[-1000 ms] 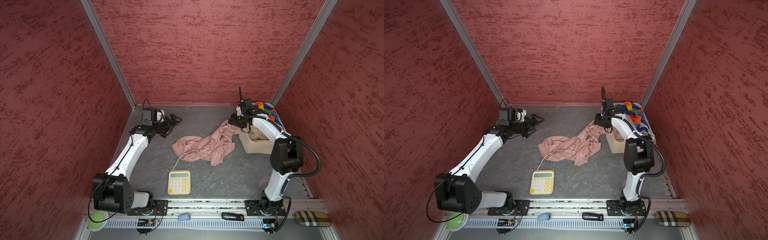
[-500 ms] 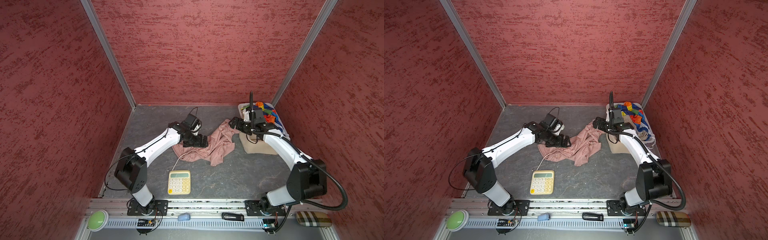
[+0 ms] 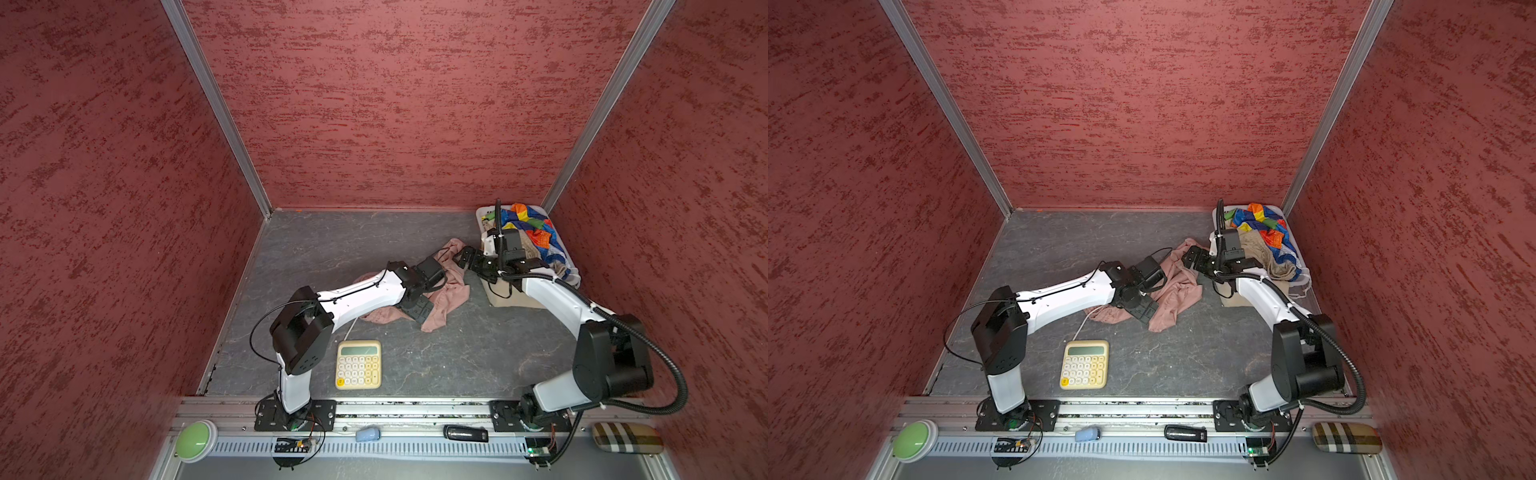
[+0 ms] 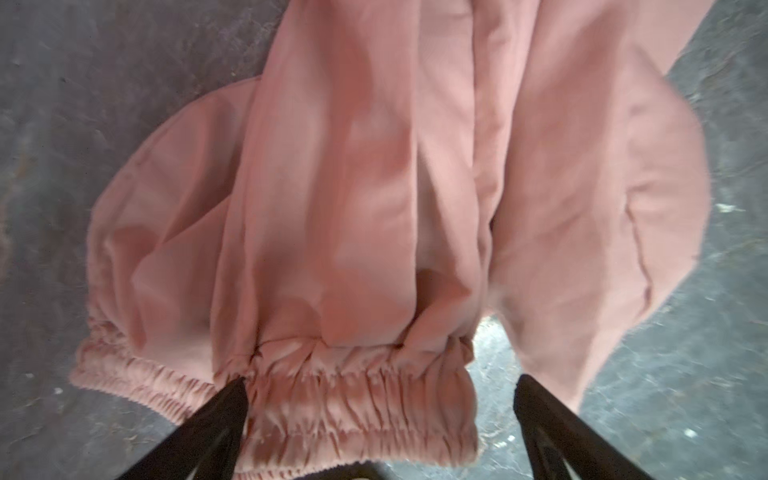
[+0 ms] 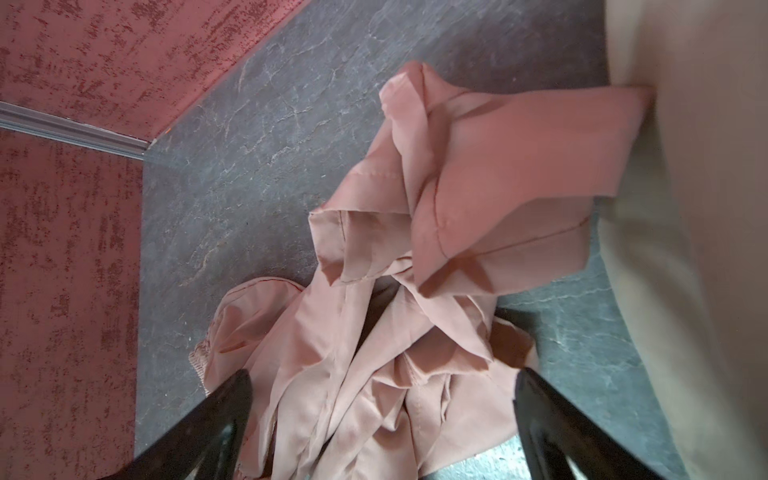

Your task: Fold and stack the shorts

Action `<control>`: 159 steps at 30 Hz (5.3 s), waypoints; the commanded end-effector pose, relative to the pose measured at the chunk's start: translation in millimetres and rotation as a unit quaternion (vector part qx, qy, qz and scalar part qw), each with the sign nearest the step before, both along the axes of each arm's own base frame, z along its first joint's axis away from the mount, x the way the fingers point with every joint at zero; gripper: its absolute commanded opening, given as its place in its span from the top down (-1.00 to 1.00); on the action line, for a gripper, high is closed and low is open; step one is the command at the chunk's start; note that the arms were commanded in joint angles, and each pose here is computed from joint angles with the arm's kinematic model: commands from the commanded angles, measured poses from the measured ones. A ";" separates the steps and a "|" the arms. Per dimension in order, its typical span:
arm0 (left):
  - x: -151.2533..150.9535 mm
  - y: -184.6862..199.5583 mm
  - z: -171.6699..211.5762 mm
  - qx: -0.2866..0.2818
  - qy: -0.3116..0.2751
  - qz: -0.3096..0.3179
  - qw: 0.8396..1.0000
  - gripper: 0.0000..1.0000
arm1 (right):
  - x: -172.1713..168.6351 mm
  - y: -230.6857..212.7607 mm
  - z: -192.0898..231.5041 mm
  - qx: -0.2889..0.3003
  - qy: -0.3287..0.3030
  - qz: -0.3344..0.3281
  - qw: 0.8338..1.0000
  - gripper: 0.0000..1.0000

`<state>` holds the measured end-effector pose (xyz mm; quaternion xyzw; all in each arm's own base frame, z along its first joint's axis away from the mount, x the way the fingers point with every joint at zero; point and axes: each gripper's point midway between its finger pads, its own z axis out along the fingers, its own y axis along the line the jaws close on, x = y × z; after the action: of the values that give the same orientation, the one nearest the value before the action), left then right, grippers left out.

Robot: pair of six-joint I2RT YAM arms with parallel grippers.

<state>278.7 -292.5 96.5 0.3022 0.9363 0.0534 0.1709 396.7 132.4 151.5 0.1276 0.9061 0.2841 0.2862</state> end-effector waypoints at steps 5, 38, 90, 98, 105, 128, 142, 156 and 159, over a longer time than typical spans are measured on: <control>6.7 3.2 -5.7 0.069 -0.060 -0.034 0.995 -0.74 | 16.6 0.4 -1.0 0.015 -0.006 -0.020 1.000 -0.98; 203.1 149.8 260.5 -0.347 -0.175 0.238 0.890 1.00 | 157.5 17.0 198.6 0.034 -0.177 -0.033 0.983 1.00; 30.2 212.6 92.7 -0.483 0.022 0.428 0.764 -0.99 | 211.9 96.5 -90.0 -0.016 0.008 -0.034 0.999 -0.87; 43.0 208.8 89.4 -0.495 0.027 0.429 0.755 -0.99 | 239.2 86.1 -120.2 -0.031 0.035 -0.074 0.996 -0.22; 56.4 213.2 94.3 -0.499 0.025 0.430 0.752 -0.99 | 240.4 88.2 -129.4 -0.020 0.045 -0.078 0.996 1.00; 121.4 268.4 66.8 -0.497 0.033 0.483 0.720 -0.99 | -35.6 -44.7 -90.2 -0.104 0.067 -0.170 0.978 1.00; 140.5 313.4 23.8 -0.431 0.045 0.538 0.723 -0.99 | 72.3 40.9 14.3 -0.123 -0.065 -0.055 0.989 -0.98; 121.7 304.6 18.1 -0.443 0.073 0.533 0.717 -0.99 | 221.4 157.3 -75.6 -0.047 -0.054 0.070 0.995 -0.98; 118.6 299.6 14.7 -0.442 0.080 0.529 0.720 -0.99 | 231.0 160.1 -90.9 -0.054 -0.048 0.069 0.995 -0.98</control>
<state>403.2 16.4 110.1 -0.3675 0.8650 -0.3033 0.1572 630.3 285.7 55.2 0.0448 0.9075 0.2536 0.3317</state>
